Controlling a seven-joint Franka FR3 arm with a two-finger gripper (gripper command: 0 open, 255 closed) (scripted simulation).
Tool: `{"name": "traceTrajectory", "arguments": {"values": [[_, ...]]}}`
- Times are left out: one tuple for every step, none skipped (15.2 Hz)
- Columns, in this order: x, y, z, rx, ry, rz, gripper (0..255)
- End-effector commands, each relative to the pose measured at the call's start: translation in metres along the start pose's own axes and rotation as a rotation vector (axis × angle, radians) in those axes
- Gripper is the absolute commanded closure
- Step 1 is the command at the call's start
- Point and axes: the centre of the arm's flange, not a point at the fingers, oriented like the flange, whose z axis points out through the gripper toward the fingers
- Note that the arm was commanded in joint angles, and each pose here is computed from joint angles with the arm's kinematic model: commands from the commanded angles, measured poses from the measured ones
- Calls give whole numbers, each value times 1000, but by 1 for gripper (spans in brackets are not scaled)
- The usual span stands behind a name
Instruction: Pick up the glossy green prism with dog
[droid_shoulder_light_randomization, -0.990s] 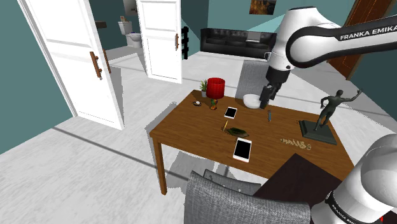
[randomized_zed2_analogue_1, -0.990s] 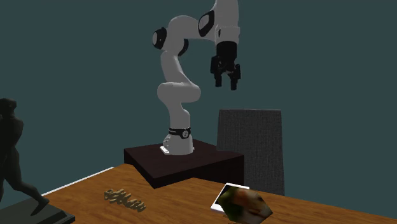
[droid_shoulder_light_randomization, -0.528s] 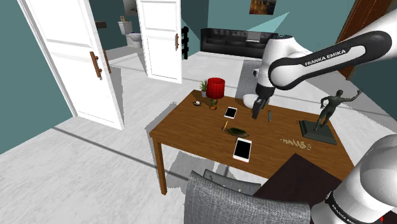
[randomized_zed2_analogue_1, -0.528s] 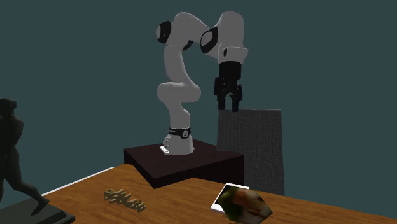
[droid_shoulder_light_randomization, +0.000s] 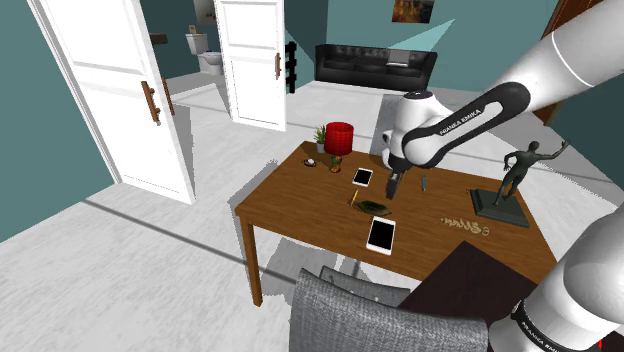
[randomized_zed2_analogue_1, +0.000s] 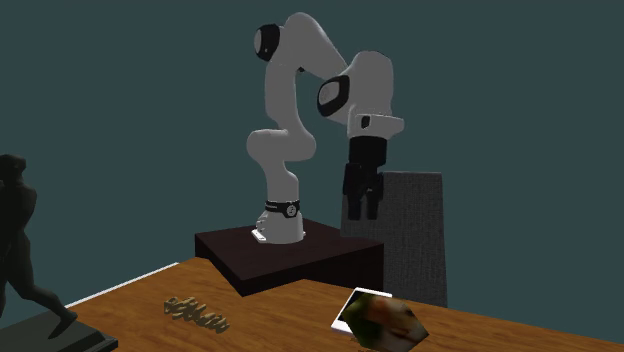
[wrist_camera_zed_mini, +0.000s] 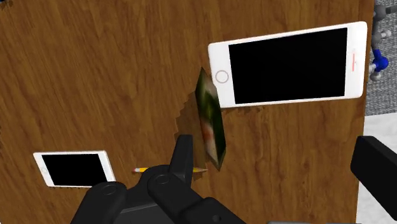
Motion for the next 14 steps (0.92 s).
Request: {"name": "traceTrajectory", "arguments": {"values": [[9,7,24,-12,-1,-31,0],[13,10,36,-18,-2,-46,0],[17,14,47,-23,-4,-61,0],[22,17,59,-29,-5,-76,0],[26,20,71,-35,-6,-91,0],[30,24,83,-41,-7,-106,0],[35,27,95,-46,-9,-121,0],[39,31,106,-52,-10,-136,0],[42,33,115,-56,-11,-147,0],[42,32,120,-56,-11,-147,0],[42,31,125,-56,-11,-147,0],[42,30,131,-56,-11,-147,0],[42,30,136,-56,-11,-147,0],[42,29,141,-56,-11,-147,0]]}}
